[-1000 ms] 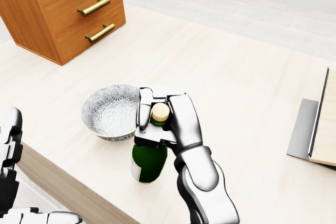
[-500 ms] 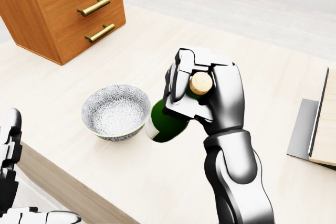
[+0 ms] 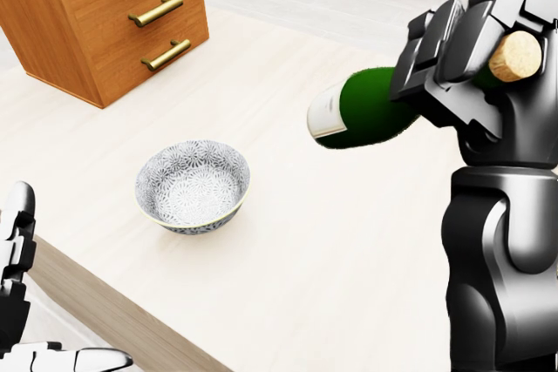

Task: Put the wine bottle on the wine rack.

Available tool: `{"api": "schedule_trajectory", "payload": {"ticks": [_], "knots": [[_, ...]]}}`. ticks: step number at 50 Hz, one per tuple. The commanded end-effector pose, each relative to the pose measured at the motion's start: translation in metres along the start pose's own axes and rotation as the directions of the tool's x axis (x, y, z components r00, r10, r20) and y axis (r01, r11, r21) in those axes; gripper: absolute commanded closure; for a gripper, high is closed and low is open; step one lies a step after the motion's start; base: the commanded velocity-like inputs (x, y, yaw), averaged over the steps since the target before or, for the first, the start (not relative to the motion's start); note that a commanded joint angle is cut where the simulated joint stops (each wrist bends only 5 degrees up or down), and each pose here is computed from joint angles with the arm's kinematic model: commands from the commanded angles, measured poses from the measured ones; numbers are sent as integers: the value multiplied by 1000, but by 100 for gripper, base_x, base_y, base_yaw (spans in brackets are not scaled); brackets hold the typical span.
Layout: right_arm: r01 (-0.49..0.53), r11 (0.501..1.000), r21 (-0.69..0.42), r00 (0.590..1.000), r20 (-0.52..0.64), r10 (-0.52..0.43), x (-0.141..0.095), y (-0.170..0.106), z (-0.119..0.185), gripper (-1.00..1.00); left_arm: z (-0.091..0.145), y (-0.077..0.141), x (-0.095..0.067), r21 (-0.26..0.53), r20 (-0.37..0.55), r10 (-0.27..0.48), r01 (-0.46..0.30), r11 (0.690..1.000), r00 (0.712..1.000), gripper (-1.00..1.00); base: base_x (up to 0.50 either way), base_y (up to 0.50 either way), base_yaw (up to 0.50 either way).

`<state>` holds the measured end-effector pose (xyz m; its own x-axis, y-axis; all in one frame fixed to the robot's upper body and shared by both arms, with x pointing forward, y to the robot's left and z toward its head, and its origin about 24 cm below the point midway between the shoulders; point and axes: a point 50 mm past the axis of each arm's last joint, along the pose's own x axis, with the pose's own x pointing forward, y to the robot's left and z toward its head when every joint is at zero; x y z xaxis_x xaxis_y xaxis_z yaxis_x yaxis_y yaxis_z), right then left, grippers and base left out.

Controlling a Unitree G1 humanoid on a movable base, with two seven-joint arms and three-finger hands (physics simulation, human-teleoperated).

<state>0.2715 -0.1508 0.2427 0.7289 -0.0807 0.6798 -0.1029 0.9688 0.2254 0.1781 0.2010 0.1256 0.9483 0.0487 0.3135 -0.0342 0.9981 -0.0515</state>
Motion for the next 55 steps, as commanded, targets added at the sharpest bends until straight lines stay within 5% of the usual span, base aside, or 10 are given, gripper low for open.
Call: {"api": "schedule_trajectory", "payload": {"ticks": [1,7,27,34,42,55], "knots": [[120,986,114,981,135,-135,23,-33,36,100,-1,2,0,-3,-2,5,-5,1000,1000,-100,0,0,0],[190,958,215,957,178,-230,32,-55,55,100,-1,2,0,-6,-1,7,-7,1000,1000,-100,0,0,0],[211,942,262,962,117,-248,33,-57,51,100,-1,2,0,-6,-1,7,-7,1000,1000,-100,0,0,0],[142,981,132,970,178,-165,49,-77,78,100,-1,4,-1,-8,0,7,-7,1000,1000,-100,0,0,0],[126,985,115,957,247,-151,60,-98,110,100,-6,4,1,-10,-19,19,-19,1000,1000,-100,0,0,0],[114,993,30,955,270,-118,70,-124,140,100,14,1,8,19,76,12,-13,1000,997,-100,0,0,0]]}}
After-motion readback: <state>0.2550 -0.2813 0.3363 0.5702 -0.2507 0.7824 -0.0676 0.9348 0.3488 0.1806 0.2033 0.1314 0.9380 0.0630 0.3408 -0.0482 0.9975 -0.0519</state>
